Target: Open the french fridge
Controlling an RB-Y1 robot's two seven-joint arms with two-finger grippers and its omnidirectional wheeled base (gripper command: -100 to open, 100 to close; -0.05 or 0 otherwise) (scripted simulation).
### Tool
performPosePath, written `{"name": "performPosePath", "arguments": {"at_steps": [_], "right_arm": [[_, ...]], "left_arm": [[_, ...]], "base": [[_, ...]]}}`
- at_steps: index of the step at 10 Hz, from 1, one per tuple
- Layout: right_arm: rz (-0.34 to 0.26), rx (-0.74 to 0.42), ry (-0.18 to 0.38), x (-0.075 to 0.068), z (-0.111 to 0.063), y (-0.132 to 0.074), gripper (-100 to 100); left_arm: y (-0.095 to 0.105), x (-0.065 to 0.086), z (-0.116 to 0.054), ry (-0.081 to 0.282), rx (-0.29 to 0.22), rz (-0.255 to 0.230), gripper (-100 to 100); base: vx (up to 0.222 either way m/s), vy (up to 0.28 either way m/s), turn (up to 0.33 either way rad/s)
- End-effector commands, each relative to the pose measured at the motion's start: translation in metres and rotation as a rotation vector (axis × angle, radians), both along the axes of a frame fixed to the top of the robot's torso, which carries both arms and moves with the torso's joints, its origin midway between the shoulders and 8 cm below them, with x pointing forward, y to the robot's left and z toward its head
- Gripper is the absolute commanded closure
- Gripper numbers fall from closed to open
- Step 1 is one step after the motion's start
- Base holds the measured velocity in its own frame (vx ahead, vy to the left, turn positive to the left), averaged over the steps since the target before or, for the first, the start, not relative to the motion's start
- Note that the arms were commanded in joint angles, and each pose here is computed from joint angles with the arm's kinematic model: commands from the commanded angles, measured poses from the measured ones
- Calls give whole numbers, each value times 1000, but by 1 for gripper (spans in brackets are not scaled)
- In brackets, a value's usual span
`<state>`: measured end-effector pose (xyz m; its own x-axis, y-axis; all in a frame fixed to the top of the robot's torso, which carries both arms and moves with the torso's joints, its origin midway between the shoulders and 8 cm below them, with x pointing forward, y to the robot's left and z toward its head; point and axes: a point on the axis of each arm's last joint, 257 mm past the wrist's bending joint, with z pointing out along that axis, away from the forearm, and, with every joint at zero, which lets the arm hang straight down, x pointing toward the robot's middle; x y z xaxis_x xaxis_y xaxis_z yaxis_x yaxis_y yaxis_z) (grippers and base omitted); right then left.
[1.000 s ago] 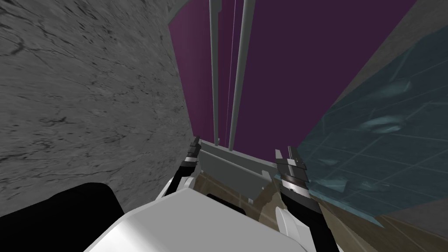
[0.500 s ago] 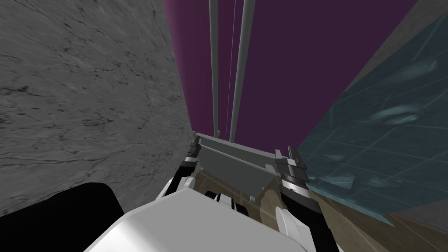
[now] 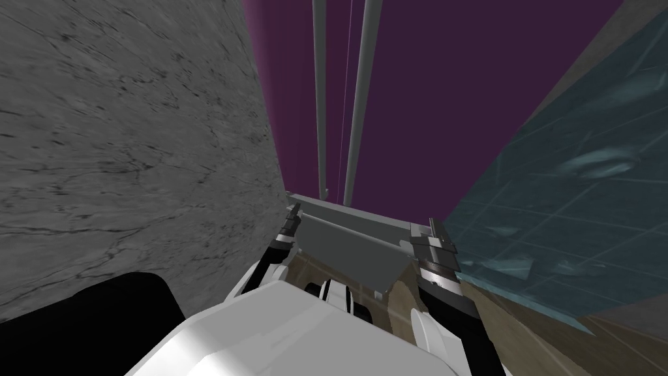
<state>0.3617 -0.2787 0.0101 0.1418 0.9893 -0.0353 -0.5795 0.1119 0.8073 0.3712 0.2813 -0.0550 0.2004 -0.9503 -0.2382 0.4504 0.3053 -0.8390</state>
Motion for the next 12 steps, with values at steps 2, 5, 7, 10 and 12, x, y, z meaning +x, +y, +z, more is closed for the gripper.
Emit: {"name": "performPosePath", "arguments": {"at_steps": [2,5,7,10,12], "right_arm": [[0,0,0,0,0,0,0],[0,0,0,0,0,0,0],[0,0,0,0,0,0,0],[0,0,0,0,0,0,0],[0,0,0,0,0,0,0]], "left_arm": [[-4,8,-20,46,56,-33,-100],[-5,17,-46,94,74,-44,-100],[-5,21,-58,116,73,-45,-100],[-6,30,-85,163,62,-44,-100],[-8,34,-101,188,55,-43,-100]], "base": [[9,44,-26],[12,52,-36],[20,59,-32],[18,63,-43],[8,52,-28]]}}
